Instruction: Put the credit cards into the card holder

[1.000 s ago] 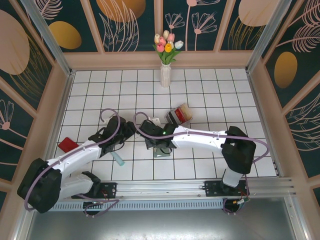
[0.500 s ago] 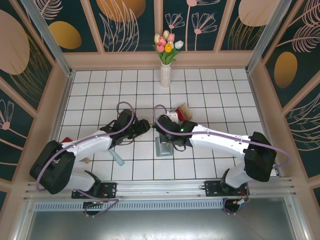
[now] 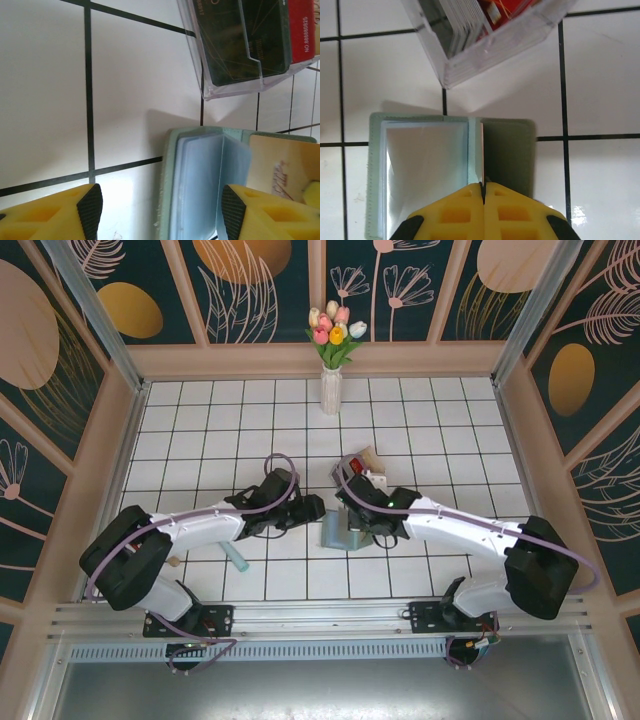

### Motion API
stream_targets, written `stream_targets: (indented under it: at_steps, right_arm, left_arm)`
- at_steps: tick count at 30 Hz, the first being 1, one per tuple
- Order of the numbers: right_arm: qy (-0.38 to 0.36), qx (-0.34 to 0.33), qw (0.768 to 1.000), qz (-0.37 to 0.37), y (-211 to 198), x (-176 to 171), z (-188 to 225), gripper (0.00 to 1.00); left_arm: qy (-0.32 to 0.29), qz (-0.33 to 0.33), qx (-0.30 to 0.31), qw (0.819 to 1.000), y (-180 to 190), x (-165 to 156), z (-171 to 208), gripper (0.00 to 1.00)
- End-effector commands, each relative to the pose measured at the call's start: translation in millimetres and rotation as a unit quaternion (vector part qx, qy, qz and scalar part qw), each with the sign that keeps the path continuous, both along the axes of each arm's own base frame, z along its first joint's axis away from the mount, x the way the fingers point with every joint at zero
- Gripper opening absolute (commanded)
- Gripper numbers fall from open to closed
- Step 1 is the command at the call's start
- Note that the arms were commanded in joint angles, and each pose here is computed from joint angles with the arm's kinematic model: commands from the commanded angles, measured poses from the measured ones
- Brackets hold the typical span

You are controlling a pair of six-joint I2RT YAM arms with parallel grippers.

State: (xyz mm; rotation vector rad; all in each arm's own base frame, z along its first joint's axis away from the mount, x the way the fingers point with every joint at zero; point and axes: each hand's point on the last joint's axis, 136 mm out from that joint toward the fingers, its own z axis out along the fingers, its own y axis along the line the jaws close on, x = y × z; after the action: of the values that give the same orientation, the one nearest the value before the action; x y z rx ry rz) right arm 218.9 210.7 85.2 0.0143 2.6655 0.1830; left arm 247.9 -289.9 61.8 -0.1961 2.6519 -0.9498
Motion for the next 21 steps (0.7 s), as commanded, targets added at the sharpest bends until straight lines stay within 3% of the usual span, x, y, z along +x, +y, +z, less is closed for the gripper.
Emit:
stream_targets:
  at_steps: [1,5,21]
  right_arm:
    - [0.009,0.027,1.0,-0.008,-0.9,-1.9,-4.8,0.0]
    - [0.019,0.026,0.999,-0.017,-8.5,-4.3,-15.2,0.0]
    - [0.021,0.088,0.996,-0.009,0.4,-2.1,-13.1,0.0]
  left_arm:
    - [0.011,-0.021,-0.026,0.999,-13.8,-7.5,-0.7,0.67]
    - [0.021,-0.035,-0.019,0.999,-21.6,-13.0,-8.4,0.65]
    - [-0.023,-0.071,-0.146,0.986,-67.9,-6.1,49.7,0.72]
